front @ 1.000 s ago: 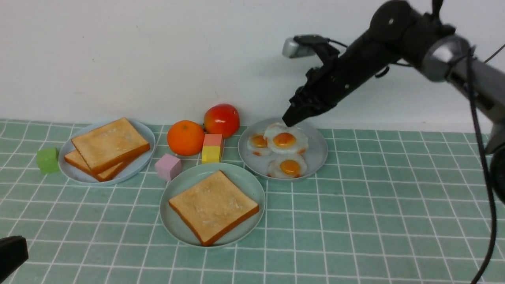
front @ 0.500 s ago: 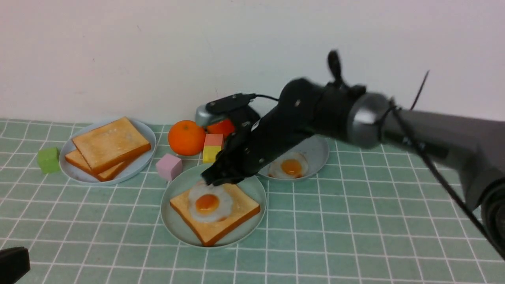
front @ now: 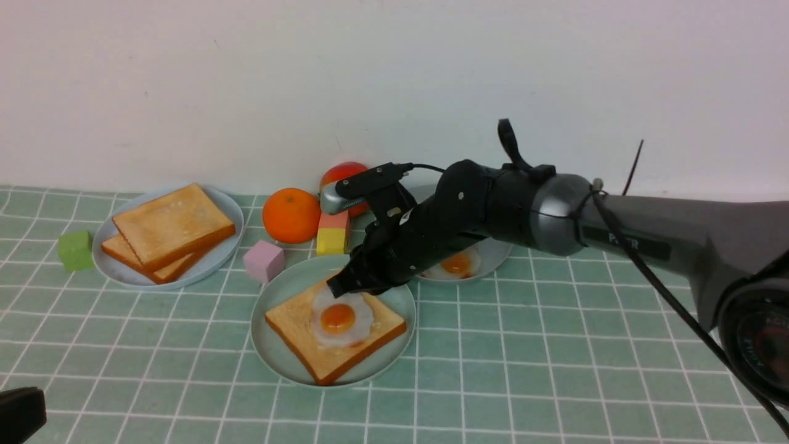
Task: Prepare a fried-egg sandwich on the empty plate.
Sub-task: Use the right arm to place the fried egg on the slice of bread in the middle, then use the left arm to grab a slice of bread
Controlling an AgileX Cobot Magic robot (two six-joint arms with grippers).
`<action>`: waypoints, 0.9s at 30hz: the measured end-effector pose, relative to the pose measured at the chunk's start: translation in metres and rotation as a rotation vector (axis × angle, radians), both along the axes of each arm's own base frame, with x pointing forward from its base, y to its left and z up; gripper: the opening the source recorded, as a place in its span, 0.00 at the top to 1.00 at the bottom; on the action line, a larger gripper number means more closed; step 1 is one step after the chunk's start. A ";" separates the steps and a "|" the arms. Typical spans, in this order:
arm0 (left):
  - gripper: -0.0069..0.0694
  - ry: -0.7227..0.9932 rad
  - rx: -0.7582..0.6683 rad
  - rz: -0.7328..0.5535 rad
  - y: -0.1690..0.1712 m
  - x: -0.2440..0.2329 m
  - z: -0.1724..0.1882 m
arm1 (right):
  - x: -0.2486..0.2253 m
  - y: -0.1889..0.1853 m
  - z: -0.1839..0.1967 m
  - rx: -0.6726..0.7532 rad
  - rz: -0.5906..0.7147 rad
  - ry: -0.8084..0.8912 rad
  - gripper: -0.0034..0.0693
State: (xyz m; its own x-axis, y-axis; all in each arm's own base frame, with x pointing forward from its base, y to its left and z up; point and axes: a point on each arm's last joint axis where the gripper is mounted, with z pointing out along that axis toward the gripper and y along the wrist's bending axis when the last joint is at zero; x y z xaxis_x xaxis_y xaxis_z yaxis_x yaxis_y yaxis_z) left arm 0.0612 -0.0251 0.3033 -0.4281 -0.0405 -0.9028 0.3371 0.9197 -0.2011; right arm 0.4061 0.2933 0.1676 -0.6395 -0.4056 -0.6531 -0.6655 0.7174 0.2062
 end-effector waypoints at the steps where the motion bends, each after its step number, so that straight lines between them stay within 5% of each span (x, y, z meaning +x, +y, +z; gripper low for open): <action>1: 0.92 -0.009 -0.005 -0.003 0.000 0.000 0.001 | -0.001 0.000 0.000 -0.003 0.005 0.006 0.85; 8: 0.91 -0.006 -0.037 -0.005 -0.002 0.000 0.002 | -0.002 0.001 0.000 0.021 -0.003 0.037 0.54; 9: 0.91 -0.001 -0.039 -0.004 -0.002 0.000 0.002 | -0.003 0.001 0.000 0.028 -0.005 0.046 0.43; 13: 0.91 0.041 -0.015 0.003 -0.003 0.003 -0.002 | -0.008 -0.005 0.020 0.041 0.013 0.081 0.31; 17: 0.91 0.107 0.029 0.009 -0.009 0.011 -0.008 | -0.020 -0.013 0.064 0.063 0.033 0.070 0.37; 21: 0.91 0.196 0.094 0.003 -0.024 0.032 -0.019 | -0.049 -0.030 0.129 0.046 0.083 0.044 0.59; 22: 0.91 0.228 0.118 -0.005 -0.033 0.044 -0.024 | -0.066 -0.042 0.156 0.005 0.105 0.038 0.71; 27: 0.93 0.331 0.185 -0.019 -0.058 0.079 -0.031 | -0.102 -0.075 0.202 -0.100 0.074 0.033 0.95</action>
State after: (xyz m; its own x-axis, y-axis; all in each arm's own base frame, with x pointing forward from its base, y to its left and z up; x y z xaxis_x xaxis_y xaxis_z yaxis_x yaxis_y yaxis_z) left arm 0.1403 -0.0835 0.2723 -0.6967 0.1207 -0.7071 0.2987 0.9450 -0.1331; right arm 0.3038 0.2188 0.3693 -0.6259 -0.5149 -0.5858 -0.7116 0.6845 0.1586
